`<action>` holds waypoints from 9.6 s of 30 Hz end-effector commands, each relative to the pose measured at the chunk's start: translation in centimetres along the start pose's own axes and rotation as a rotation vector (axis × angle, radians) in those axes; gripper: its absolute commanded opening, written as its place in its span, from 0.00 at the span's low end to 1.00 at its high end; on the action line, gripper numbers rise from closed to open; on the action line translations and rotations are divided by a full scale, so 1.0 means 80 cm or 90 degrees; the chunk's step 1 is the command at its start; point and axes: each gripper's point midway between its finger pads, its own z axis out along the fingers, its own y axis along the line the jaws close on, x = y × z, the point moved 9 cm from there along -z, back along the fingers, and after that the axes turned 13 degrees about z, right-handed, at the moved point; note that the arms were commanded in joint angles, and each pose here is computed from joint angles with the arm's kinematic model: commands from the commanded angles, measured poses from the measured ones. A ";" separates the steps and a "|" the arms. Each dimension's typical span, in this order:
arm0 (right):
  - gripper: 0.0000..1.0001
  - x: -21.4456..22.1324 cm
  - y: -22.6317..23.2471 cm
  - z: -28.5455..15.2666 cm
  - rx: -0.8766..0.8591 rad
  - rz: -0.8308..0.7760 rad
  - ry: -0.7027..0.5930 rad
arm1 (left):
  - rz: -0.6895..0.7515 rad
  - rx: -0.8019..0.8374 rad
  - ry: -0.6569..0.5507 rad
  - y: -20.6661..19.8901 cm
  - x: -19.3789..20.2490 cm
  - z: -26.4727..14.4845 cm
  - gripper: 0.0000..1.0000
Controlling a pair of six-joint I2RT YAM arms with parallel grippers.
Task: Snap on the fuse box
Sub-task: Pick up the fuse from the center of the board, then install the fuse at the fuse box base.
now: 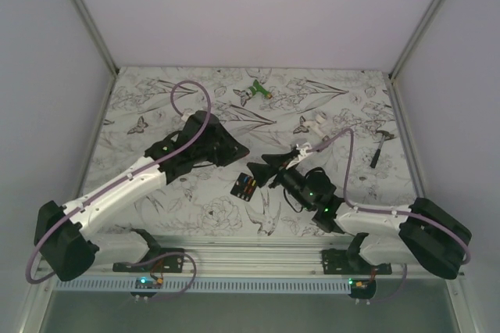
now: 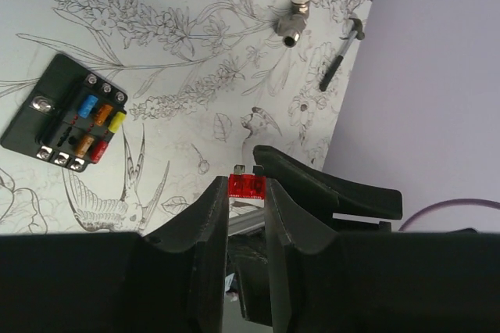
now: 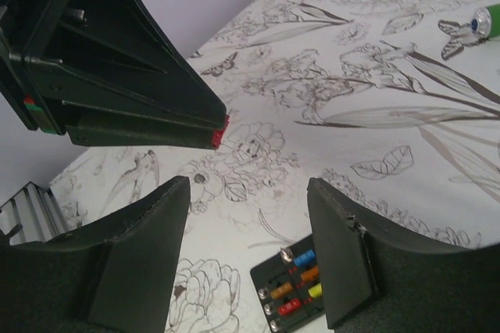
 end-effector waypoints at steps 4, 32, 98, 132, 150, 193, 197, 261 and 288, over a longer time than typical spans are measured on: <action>0.63 -0.028 0.030 0.025 -0.048 0.006 -0.091 | -0.019 0.013 -0.017 -0.007 0.004 -0.005 0.15; 0.00 -0.018 0.024 0.046 -0.012 -0.007 -0.100 | -0.043 0.060 -0.007 -0.020 0.021 -0.006 0.15; 0.00 -0.021 -0.031 -0.014 0.172 -0.022 0.472 | 0.115 -0.256 0.277 0.148 0.098 0.119 0.16; 0.00 0.036 -0.010 0.083 0.351 -0.011 0.768 | 0.294 -0.352 0.039 0.221 0.026 -0.028 0.85; 0.00 0.058 -0.018 0.093 0.393 -0.012 0.791 | 0.282 -0.389 0.030 0.227 0.026 -0.035 1.00; 0.00 0.066 -0.023 0.098 0.412 -0.041 0.811 | 0.277 -0.393 0.041 0.227 0.026 -0.032 1.00; 0.00 0.069 -0.024 0.100 0.410 -0.040 0.811 | 0.278 -0.394 0.042 0.227 0.026 -0.032 1.00; 0.28 0.061 -0.008 0.087 0.429 -0.133 0.688 | 0.270 -0.385 0.049 0.226 0.027 -0.031 1.00; 0.00 0.086 -0.030 0.068 0.447 -0.154 0.722 | 0.269 -0.386 0.051 0.226 0.027 -0.030 1.00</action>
